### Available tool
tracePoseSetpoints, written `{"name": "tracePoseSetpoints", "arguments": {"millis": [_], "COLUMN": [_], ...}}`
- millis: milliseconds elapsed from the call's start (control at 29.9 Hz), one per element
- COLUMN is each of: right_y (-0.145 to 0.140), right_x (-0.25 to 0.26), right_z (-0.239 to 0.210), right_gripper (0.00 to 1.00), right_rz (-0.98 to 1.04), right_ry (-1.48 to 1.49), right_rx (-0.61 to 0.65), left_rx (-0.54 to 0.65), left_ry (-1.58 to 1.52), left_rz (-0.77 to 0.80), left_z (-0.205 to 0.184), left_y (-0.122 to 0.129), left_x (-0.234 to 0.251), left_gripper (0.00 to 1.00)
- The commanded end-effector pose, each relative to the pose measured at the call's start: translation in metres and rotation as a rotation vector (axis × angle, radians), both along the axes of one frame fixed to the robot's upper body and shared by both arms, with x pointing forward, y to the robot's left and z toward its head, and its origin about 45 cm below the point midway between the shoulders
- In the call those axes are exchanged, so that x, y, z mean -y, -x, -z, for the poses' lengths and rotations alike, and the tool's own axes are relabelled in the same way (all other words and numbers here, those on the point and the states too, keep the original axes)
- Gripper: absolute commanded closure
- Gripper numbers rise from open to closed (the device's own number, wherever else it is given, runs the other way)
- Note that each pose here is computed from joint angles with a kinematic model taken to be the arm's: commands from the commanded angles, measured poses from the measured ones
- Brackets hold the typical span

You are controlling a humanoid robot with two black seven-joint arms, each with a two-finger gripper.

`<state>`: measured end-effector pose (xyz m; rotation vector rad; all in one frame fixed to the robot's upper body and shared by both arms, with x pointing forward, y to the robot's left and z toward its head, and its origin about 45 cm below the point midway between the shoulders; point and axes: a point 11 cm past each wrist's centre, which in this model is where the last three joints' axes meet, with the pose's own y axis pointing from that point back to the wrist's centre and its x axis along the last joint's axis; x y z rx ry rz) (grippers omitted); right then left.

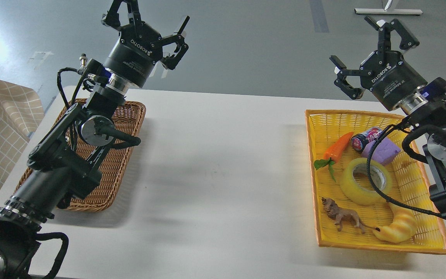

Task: Place and transfer tape with both arms
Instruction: 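Move the right gripper down toward the yellow tape roll in the yellow basket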

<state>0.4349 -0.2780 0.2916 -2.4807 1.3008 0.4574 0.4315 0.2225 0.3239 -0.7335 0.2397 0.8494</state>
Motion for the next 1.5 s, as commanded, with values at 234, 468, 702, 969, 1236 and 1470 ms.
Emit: {"name": "tracePoseSetpoints", "arguments": {"millis": [234, 468, 702, 969, 1236, 1470], "right_y": [-0.003, -0.004, 0.002, 0.008, 0.014, 0.025], "right_x": [0.014, 0.003, 0.001, 0.016, 0.023, 0.034], "right_z": [-0.003, 0.000, 0.009, 0.004, -0.001, -0.006], "right_gripper": [0.00, 0.00, 0.00, 0.00, 0.00, 0.00], "right_rz": [-0.004, -0.065, -0.154, -0.167, -0.192, -0.200], "right_ry": [0.301, 0.535, 0.718, 0.851, 1.193, 1.446], "right_rx": [0.034, 0.061, 0.043, 0.058, 0.168, 0.216], "left_rx": [0.000, 0.001, 0.000, 0.001, 0.000, 0.001], "left_ry": [0.003, 0.001, 0.001, 0.000, 0.001, 0.002], "left_rz": [0.000, -0.003, -0.003, -0.003, -0.001, -0.002], "left_z": [0.000, -0.001, 0.000, 0.000, 0.000, 0.000], "left_y": [0.000, 0.000, 0.000, 0.000, 0.000, 0.000], "left_x": [0.001, -0.001, -0.001, -0.001, 0.000, -0.001], "left_gripper": [0.02, 0.02, 0.02, 0.02, 0.02, 0.02]}}
